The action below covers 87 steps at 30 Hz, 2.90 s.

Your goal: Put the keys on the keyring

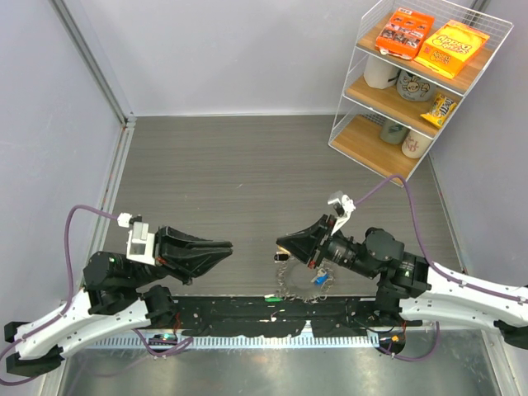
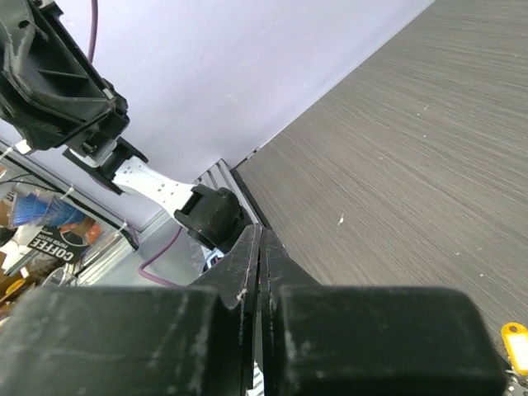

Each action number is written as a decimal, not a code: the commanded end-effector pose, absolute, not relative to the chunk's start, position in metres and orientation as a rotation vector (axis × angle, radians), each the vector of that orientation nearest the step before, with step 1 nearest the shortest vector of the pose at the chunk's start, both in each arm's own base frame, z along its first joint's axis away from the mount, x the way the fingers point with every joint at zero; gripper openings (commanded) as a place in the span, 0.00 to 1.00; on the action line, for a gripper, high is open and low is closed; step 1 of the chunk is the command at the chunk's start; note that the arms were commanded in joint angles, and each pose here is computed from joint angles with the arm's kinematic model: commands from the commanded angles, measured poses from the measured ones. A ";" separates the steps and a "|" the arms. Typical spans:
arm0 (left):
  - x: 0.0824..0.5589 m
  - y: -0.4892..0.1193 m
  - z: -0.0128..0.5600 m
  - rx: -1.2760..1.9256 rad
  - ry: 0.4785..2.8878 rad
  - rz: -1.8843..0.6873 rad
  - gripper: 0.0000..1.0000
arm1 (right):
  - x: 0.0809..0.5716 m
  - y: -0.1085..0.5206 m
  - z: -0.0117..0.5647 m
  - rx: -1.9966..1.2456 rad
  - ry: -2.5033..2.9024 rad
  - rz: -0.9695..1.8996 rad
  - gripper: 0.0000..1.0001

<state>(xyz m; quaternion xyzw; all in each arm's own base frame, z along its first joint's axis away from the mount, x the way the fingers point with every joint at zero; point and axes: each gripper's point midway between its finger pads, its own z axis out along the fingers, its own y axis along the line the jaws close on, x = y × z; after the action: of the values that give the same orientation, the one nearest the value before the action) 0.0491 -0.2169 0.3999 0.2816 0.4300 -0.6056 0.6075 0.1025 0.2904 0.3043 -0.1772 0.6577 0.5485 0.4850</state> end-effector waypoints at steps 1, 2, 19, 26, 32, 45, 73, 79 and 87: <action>0.041 -0.208 0.418 0.644 0.940 -1.427 0.19 | 0.111 0.279 0.302 -0.437 1.626 1.223 0.06; 0.041 -0.209 0.416 0.643 0.943 -1.426 0.19 | 0.116 0.273 0.296 -0.417 1.650 1.185 0.06; 0.044 -0.215 0.410 0.654 0.953 -1.422 0.21 | 0.109 0.193 0.119 -0.133 2.241 0.791 0.53; 0.043 -0.216 0.410 0.661 0.954 -1.425 0.22 | 0.106 0.176 0.091 -0.024 2.329 0.712 0.55; 0.043 -0.216 0.407 0.664 0.961 -1.420 0.23 | 0.109 0.160 0.072 0.052 2.376 0.582 0.60; 0.035 -0.212 0.402 0.681 0.948 -1.454 0.24 | 0.130 0.131 0.077 0.021 2.296 0.332 0.61; 0.028 -0.210 0.399 0.700 0.925 -1.481 0.27 | 0.129 0.164 0.037 -0.071 2.395 0.436 0.59; 0.028 -0.211 0.398 0.705 0.925 -1.483 0.27 | 0.122 0.161 0.029 -0.037 2.418 0.470 0.58; 0.028 -0.212 0.398 0.703 0.926 -1.486 0.27 | 0.116 0.163 0.030 -0.036 2.430 0.518 0.54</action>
<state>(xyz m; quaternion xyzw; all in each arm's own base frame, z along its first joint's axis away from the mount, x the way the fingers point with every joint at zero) 0.0323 -0.2147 0.3892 0.3045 0.4147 -0.6269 0.5851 0.1162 0.1595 0.0265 -0.0271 0.9277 0.1840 0.3236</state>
